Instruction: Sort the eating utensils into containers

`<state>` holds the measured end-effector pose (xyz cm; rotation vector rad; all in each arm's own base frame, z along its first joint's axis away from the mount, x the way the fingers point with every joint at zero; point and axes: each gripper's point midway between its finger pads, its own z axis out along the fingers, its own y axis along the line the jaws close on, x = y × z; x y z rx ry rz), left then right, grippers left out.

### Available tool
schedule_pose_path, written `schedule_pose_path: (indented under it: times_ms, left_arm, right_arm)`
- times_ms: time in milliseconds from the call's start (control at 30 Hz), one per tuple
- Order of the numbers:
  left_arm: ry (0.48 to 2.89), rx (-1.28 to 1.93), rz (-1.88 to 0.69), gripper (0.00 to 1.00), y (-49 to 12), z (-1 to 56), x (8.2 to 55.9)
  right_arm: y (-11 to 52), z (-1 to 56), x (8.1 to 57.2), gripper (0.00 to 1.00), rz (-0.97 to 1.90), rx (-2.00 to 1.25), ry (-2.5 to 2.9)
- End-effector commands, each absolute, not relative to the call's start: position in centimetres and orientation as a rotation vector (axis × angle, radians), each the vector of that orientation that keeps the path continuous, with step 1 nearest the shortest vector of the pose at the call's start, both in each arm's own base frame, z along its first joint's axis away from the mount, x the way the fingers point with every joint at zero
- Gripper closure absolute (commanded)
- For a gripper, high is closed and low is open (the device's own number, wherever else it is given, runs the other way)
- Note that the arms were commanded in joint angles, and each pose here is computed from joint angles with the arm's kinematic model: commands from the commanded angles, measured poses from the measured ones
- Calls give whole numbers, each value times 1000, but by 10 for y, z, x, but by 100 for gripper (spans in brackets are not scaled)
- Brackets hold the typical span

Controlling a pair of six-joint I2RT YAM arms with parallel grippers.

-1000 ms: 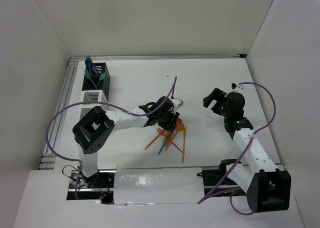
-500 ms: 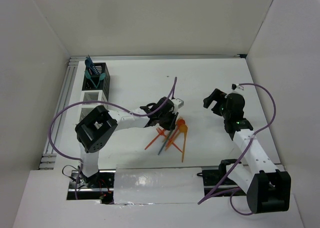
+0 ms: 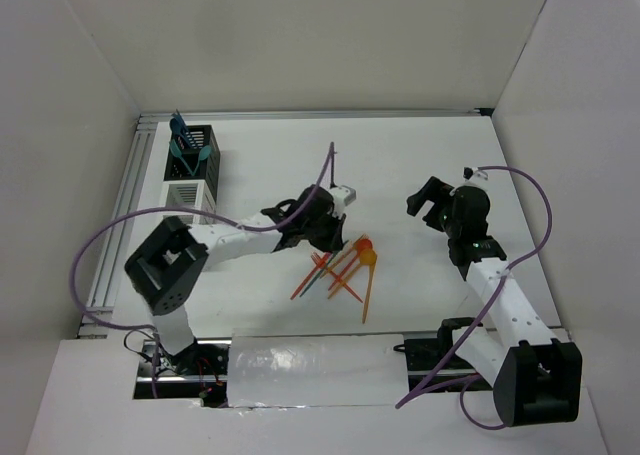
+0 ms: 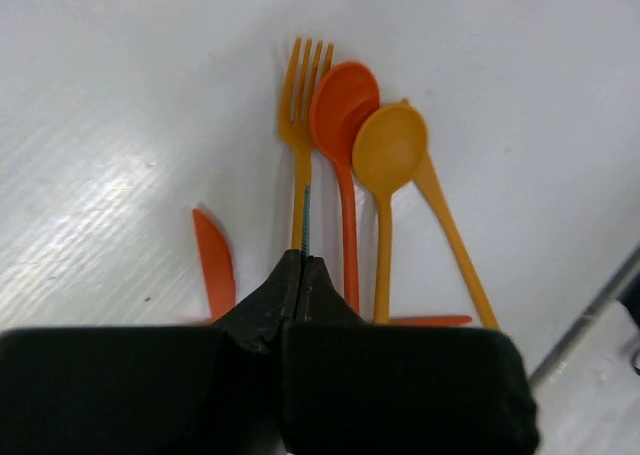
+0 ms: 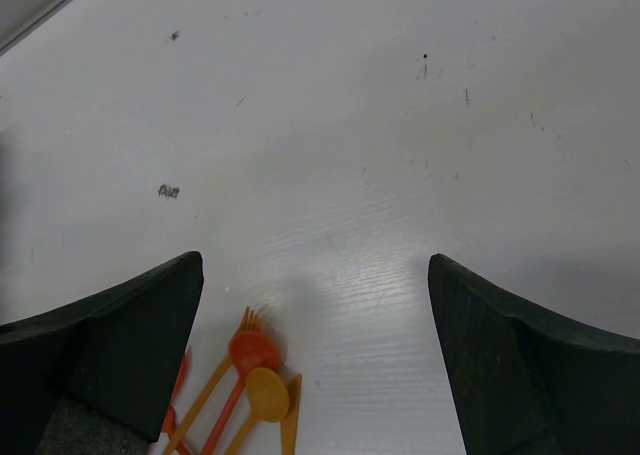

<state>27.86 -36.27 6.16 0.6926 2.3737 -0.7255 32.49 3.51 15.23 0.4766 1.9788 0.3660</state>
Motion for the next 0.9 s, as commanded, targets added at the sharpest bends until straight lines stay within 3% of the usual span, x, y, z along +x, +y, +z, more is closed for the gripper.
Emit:
schedule_pose_path:
  times_ms: [0, 167, 300, 333, 367, 433, 533, 700, 867]
  left_arm:
    - [2181, 614, -892, 100, -356, 150, 292]
    - [2050, 511, -1042, 100, -319, 206, 307]
    - [1854, 328, -796, 100, -250, 259, 357]
    - [1821, 199, -686, 100, -203, 270, 385]
    - [1788, 208, -695, 100, -207, 279, 383]
    - [1668, 46, -556, 100, -126, 310, 413]
    - [1519, -99, -476, 100, -56, 343, 423]
    - [1406, -161, -311, 100, 30, 367, 445]
    - [1327, -119, -248, 100, 62, 362, 460]
  right_arm:
    - [33, 153, 327, 0, 364, 488, 1971]
    - [34, 152, 328, 0, 374, 491, 1974]
    - [34, 154, 330, 0, 376, 488, 1965]
    - [34, 156, 332, 0, 376, 482, 1954]
    - [34, 156, 332, 0, 378, 482, 1954]
    - [36, 153, 334, 0, 388, 482, 1963]
    - [36, 154, 342, 0, 393, 486, 1951]
    - [37, 165, 364, 0, 407, 490, 1912]
    - [37, 156, 376, 1, 399, 497, 1951]
